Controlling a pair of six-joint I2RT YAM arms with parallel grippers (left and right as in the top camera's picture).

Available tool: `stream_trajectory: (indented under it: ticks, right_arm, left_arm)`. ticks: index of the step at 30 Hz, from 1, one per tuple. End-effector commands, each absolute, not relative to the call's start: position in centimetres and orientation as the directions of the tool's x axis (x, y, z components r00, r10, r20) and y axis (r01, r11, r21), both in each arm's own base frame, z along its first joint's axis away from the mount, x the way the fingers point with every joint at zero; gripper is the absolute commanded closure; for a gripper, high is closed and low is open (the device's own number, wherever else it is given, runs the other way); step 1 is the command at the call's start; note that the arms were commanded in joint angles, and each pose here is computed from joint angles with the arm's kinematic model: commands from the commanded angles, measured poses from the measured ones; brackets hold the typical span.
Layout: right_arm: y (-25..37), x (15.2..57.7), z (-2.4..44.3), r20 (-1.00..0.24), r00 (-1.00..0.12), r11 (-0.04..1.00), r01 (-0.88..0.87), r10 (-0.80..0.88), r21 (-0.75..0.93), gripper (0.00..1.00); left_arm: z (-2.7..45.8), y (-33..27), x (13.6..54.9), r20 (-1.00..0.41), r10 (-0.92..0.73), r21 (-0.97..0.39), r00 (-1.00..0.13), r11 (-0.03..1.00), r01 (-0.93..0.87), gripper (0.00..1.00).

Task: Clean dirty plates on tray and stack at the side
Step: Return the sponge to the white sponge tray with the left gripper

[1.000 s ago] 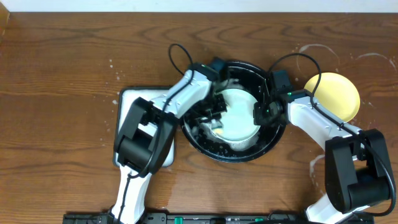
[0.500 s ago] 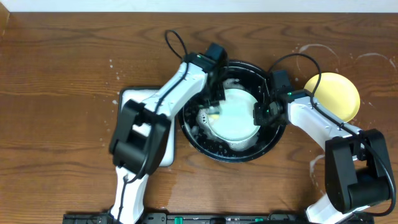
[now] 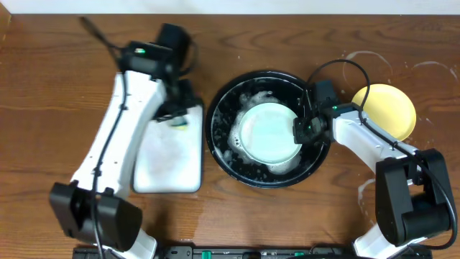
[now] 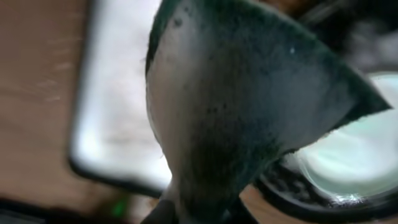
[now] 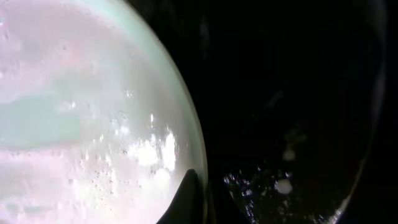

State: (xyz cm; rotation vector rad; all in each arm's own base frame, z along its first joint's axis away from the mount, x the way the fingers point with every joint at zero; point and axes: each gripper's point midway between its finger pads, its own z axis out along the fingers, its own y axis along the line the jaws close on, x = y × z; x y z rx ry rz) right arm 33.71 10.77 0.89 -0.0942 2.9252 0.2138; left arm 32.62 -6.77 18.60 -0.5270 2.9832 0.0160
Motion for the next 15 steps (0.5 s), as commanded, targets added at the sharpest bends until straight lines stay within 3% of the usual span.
stream_trajectory:
  ticks: [1,9,15]
  right_arm:
    - [10.0,34.5,3.1,-0.246,-0.964,0.99,-0.119,-0.098,0.073,0.99]
    - [10.5,35.6,12.5,-0.48,-0.866,0.989,-0.149,-0.139,-0.017,0.99]
    - [11.8,34.4,15.2,-0.535,-0.809,0.97,-0.211,-0.242,-0.119,0.99]
  left_arm:
    - [18.0,-3.3,32.3,-0.124,-0.349,0.082,-0.929,0.929,-0.36,0.93]
    - [11.3,-1.2,30.3,-0.03,-0.399,0.138,-0.916,0.906,-0.4,0.92]
    - [8.9,-0.9,29.0,0.005,-0.404,0.159,-0.915,0.904,-0.398,0.92]
